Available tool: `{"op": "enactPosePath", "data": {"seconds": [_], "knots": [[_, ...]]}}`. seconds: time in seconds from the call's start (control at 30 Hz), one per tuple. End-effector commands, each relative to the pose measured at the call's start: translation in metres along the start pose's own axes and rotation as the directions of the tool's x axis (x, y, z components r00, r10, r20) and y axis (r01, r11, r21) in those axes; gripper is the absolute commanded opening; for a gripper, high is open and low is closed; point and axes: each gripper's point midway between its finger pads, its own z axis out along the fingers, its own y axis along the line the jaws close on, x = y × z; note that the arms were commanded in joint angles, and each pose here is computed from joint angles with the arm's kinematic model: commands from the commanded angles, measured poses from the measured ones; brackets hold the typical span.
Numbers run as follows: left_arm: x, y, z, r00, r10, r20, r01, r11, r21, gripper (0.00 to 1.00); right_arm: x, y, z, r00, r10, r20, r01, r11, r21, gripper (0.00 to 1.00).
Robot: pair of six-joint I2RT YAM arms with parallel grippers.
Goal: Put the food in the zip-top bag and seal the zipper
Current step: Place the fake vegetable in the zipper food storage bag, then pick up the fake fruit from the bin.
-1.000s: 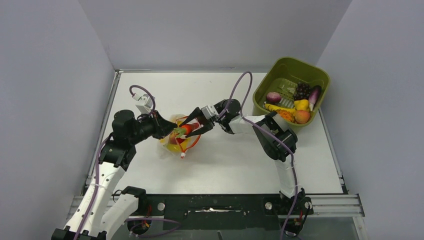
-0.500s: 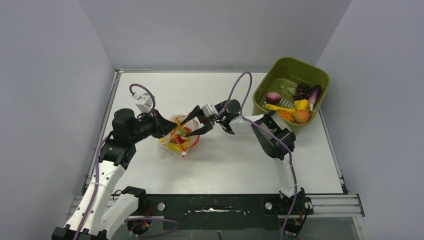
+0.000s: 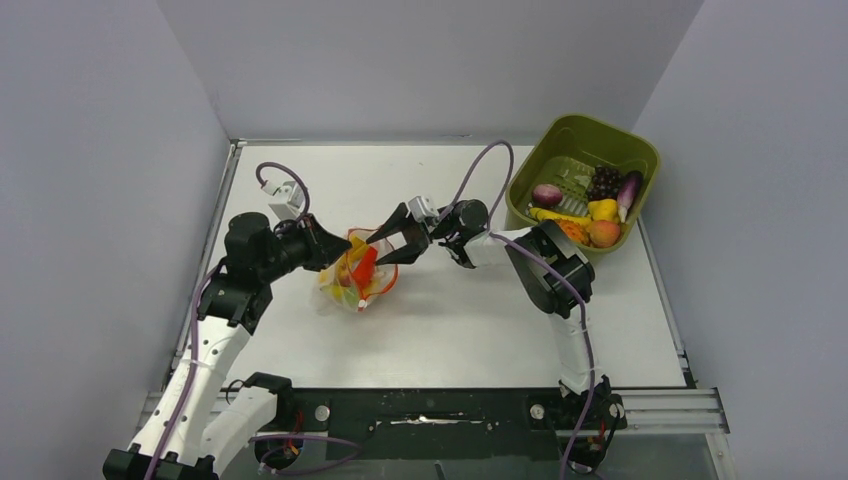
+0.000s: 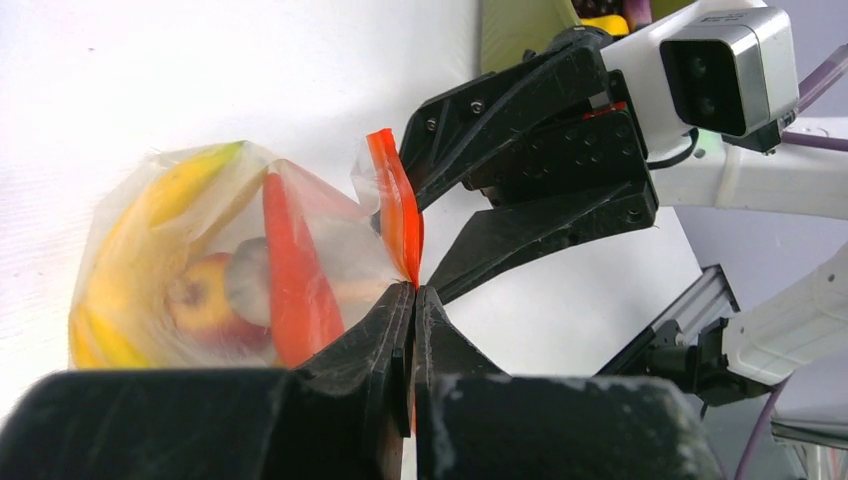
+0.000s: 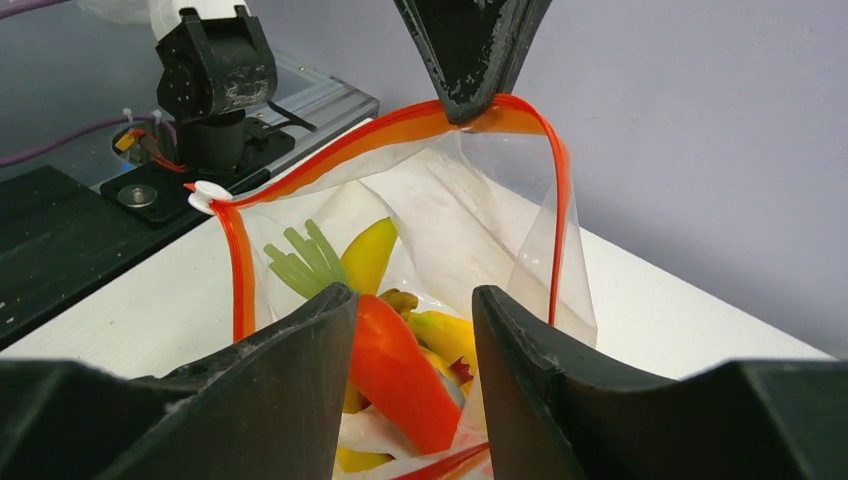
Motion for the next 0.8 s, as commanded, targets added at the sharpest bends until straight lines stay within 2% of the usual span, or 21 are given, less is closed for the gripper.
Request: {"op": "enactPosePath", "data": {"seconds": [0.0,0.13,0.2,0.4,0.57,0.63,0.7,0.73,0.77], "knots": [[-0.033,-0.005,-0.007,0.994,0.048,0.099,-0.045,0.998,-0.038,0.0,-0.044,-0.01,-0.004,0.992,-0.109,0.062,0.105,0.992,0.075,0.45],[-0.031,0.003,-0.007,0.992,0.061,0.109,-0.053,0.996,-0.067,0.0,-0.059,-0.022,-0.008,0.99,-0.002,0.139,-0.024,0.983,0.181,0.32],[-0.029,0.007,-0.006,0.992,0.065,0.108,-0.055,0.995,-0.086,0.0,-0.065,-0.024,-0.011,0.988,0.012,0.156,-0.046,0.976,0.213,0.29],[-0.027,0.01,-0.005,0.991,0.066,0.112,-0.057,0.995,-0.086,0.0,-0.093,-0.017,-0.015,0.985,0.01,0.174,-0.056,0.964,0.261,0.27],[-0.021,0.009,-0.001,0.991,0.073,0.112,-0.067,0.996,-0.057,0.0,-0.107,-0.017,-0.022,0.984,0.066,0.165,-0.12,0.933,0.34,0.32],[-0.019,0.011,0.0,0.991,0.076,0.113,-0.071,0.996,-0.054,0.0,-0.106,-0.033,-0.03,0.977,0.147,0.156,-0.201,0.877,0.437,0.32],[-0.016,0.012,0.001,0.99,0.083,0.115,-0.078,0.996,-0.051,0.0,-0.096,-0.058,-0.042,0.957,0.269,0.107,-0.282,0.779,0.561,0.37],[-0.015,0.012,0.001,0.989,0.087,0.116,-0.082,0.996,-0.047,0.0,-0.071,-0.066,-0.054,0.908,0.415,0.057,-0.348,0.671,0.655,0.4],[-0.014,0.012,0.002,0.988,0.093,0.122,-0.088,0.995,-0.041,0.0,-0.066,-0.076,-0.064,0.888,0.46,0.011,-0.323,0.605,0.728,0.42]]}}
